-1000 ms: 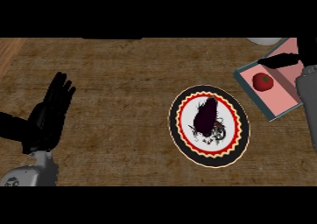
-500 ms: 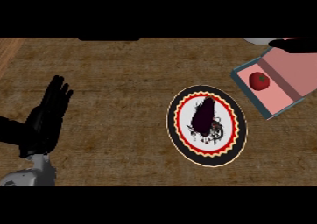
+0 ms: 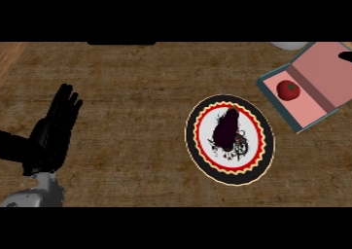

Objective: Pick the tomato from the plate and place it in the cardboard box

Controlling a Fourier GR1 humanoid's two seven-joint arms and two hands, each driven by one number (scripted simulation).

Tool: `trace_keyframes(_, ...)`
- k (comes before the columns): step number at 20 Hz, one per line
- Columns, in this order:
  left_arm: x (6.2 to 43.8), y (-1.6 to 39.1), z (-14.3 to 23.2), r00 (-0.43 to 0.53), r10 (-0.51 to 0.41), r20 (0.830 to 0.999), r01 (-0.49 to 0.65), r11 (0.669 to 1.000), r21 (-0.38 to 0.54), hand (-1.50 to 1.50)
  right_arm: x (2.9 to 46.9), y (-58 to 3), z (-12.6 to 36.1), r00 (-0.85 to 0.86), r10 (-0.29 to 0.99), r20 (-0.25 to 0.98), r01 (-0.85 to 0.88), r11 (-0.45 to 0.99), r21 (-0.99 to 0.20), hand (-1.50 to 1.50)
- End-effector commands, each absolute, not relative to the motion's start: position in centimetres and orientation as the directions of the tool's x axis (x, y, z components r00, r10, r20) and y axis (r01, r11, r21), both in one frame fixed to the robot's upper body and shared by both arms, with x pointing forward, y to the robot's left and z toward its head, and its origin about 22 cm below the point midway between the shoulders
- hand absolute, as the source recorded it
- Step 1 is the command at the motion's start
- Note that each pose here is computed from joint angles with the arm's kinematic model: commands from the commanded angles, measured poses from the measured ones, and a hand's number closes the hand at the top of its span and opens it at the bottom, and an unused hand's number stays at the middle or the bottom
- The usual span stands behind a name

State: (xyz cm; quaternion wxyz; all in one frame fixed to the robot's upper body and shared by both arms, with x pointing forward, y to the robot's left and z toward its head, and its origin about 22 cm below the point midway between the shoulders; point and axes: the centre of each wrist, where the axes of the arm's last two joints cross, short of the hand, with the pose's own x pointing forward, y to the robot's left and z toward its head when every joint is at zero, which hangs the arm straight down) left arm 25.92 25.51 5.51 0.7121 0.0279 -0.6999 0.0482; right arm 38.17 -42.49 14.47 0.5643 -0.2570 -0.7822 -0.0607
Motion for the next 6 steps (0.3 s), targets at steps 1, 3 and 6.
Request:
trace_keyframes(1, 25.1, 26.1, 5.1, 0.031, 0.032, 0.999, -0.117, 0.993, -0.028, 0.00, 36.9, -43.2, 13.6, -0.266, 0.298, 0.917, 0.490, 0.861, -0.138, -1.50)
trace_keyframes(3, 26.1, 27.7, 5.9, 0.007, 0.027, 1.000, -0.111, 0.993, -0.026, 0.00, 34.9, -46.7, 13.8, -0.260, 0.304, 0.917, 0.488, 0.860, -0.147, -1.50)
trace_keyframes(6, 27.0, 24.9, 4.6, 0.025, 0.018, 1.000, -0.107, 0.994, -0.015, 0.00, 35.1, -45.5, 13.5, -0.251, 0.305, 0.919, 0.489, 0.859, -0.151, -1.50)
